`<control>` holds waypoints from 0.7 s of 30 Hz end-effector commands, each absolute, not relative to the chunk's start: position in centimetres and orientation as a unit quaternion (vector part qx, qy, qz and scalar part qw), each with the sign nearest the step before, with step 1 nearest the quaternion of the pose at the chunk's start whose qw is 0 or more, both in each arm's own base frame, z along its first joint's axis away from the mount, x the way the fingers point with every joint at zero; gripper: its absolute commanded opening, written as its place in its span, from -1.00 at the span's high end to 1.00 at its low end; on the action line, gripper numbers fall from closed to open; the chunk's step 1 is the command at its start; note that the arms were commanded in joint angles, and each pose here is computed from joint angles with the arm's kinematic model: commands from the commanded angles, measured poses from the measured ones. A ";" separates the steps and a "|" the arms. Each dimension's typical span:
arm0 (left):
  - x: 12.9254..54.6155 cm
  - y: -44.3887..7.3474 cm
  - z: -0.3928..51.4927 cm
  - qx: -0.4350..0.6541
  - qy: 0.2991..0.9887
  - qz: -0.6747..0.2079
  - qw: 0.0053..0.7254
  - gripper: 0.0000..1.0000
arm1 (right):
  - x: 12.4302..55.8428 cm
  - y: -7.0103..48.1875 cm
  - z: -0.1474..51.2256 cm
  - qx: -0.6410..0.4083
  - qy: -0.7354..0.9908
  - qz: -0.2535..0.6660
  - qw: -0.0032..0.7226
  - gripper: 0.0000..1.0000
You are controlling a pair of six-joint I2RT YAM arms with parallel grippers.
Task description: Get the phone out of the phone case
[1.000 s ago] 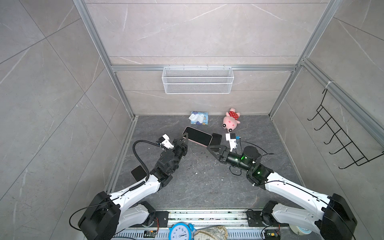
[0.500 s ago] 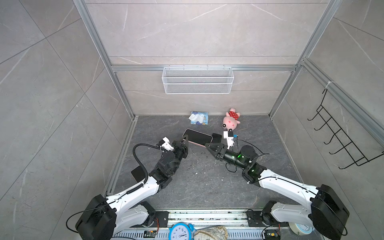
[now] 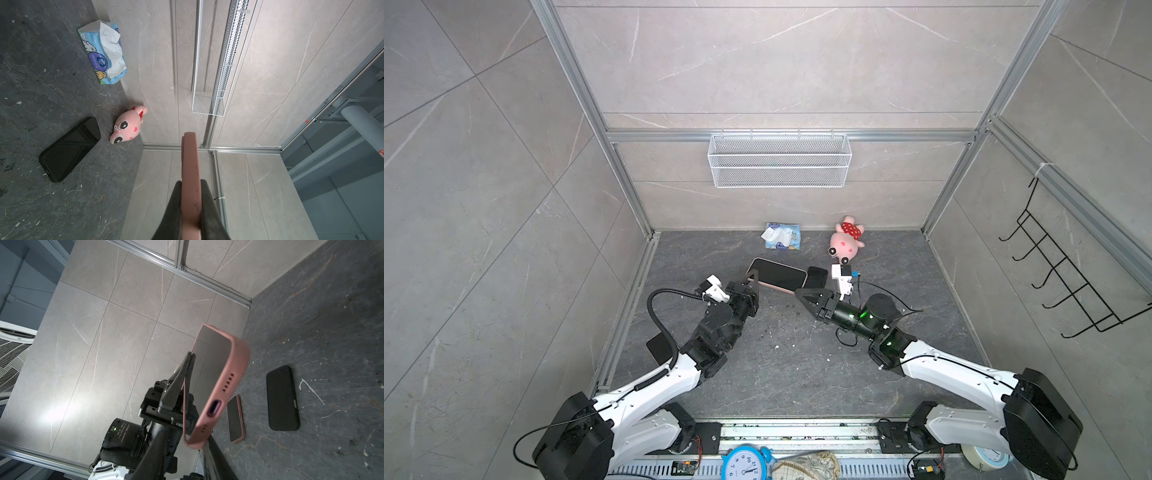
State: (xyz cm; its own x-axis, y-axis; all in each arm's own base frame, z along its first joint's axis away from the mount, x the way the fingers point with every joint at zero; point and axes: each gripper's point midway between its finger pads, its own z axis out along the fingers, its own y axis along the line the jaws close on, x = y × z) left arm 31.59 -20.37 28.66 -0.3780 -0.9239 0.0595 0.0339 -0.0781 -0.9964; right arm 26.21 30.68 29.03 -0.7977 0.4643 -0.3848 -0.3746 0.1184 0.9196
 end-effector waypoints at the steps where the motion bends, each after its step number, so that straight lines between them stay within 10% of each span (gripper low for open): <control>1: 31.2 -19.5 32.0 -0.399 0.509 -0.650 0.399 1.00 | 25.6 30.9 29.8 0.018 0.663 0.678 0.317 0.40; 21: 31.2 -20.2 32.4 -0.391 0.523 -0.648 0.391 1.00 | 25.1 31.6 28.5 -0.033 0.678 0.659 0.324 1.00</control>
State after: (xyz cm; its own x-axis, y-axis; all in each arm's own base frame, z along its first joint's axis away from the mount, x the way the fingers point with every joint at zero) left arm 31.64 -20.18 28.19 -0.3669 -0.9282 0.0614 0.0136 -0.0713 -0.9974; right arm 26.26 31.42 28.37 -0.8092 0.4385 -0.3910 -0.3864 0.1043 0.9164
